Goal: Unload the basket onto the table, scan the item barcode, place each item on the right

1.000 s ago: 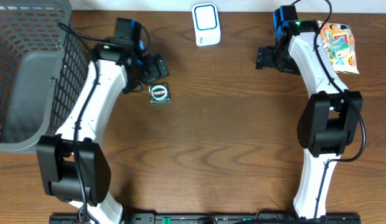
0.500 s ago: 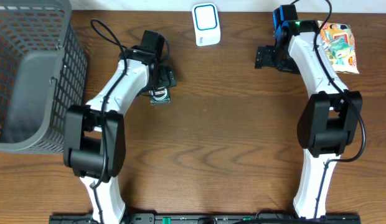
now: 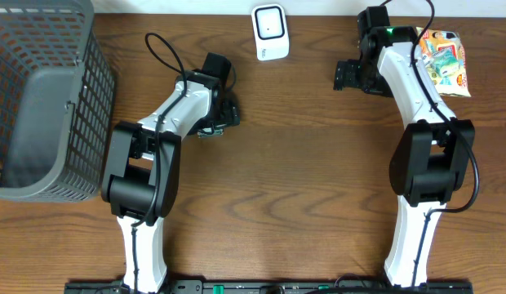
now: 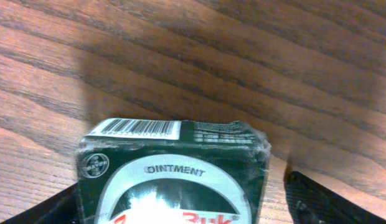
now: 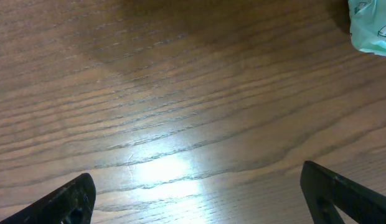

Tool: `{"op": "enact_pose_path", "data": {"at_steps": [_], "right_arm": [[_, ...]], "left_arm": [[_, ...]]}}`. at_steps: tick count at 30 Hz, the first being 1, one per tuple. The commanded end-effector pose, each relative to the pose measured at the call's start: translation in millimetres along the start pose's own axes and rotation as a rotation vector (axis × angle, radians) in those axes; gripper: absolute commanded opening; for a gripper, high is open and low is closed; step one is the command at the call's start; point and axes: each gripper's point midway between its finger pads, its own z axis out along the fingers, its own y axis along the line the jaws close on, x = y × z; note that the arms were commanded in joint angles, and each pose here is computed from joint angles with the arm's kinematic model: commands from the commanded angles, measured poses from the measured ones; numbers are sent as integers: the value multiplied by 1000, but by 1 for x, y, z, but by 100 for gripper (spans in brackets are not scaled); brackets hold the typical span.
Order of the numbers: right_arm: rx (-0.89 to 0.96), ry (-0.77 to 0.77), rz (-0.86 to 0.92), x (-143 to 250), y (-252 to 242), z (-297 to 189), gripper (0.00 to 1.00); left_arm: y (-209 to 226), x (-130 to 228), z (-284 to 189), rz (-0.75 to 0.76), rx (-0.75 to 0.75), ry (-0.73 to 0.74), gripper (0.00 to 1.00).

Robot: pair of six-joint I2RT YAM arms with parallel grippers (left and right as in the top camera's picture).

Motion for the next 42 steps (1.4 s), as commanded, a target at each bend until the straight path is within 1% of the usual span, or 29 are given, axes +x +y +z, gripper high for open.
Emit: {"op": "enact_pose_path", "data": {"at_steps": [1,2,3,4,8,9,10,11,14,16,17,20,22,23,24,27,28,32,33,35,37,38,39,40,42], "right_arm": [[-11,-33,7,-3,4,-16,99],[-11,-33,6,-3,4,-16,99],[-12,-33,6,-3,5,-16,99],[-12,-32,6,-3,4,-15,99],[-18,-30,6,-2,6,-15,99],[-18,-30,6,-2,6,-15,99],[-18,-30,6,-2,6,-15,99],[-18,-30,6,-2,6,-15,99],[-19,-28,6,-2,6,-15,99],[-21,-24,6,-1,6,-15,99],[-21,-22,6,-1,6,-15,99],[-45,-7,5,2,10,-15,99],[-74,5,4,5,15,-15,99],[-96,14,4,6,18,-16,99],[-156,38,3,11,29,-17,99],[-281,98,1,22,50,-22,99],[-344,125,-15,28,62,-26,98],[-373,151,-57,41,81,-27,95],[-373,163,-79,49,91,-26,91],[-370,180,-82,58,102,-25,91],[-357,192,-65,65,110,-23,99],[-349,207,-29,70,116,-23,99],[-345,218,1,73,119,-23,99],[-338,233,44,77,123,-23,99],[-318,266,168,84,130,-23,99]], "left_arm": [[1,18,23,12,-11,75,86],[-3,19,22,16,6,80,86],[-11,21,22,21,32,88,81],[-30,27,19,36,108,109,73],[-88,37,4,90,319,140,71],[-107,40,-4,107,382,145,71],[-140,46,-19,141,485,152,71],[-158,51,-28,171,534,154,71],[-188,60,-47,260,585,131,71],[-193,58,-58,316,582,102,71],[-192,54,-62,317,565,89,71],[-167,28,-75,276,467,22,72],[-138,4,-86,226,379,-42,86],[-124,-6,-90,201,348,-66,91],[-94,-25,-101,146,294,-107,92],[-47,-48,-111,53,228,-140,92],[-17,-59,-109,-9,203,-135,92],[27,-72,-101,-105,170,-124,93],[41,-75,-99,-135,161,-121,93],[52,-78,-97,-159,153,-120,93],[59,-78,-96,-172,149,-118,95],[60,-79,-95,-175,147,-117,99],[61,-79,-95,-177,147,-116,100],[61,-79,-95,-177,146,-116,98],[61,-79,-95,-177,147,-116,98]]}}
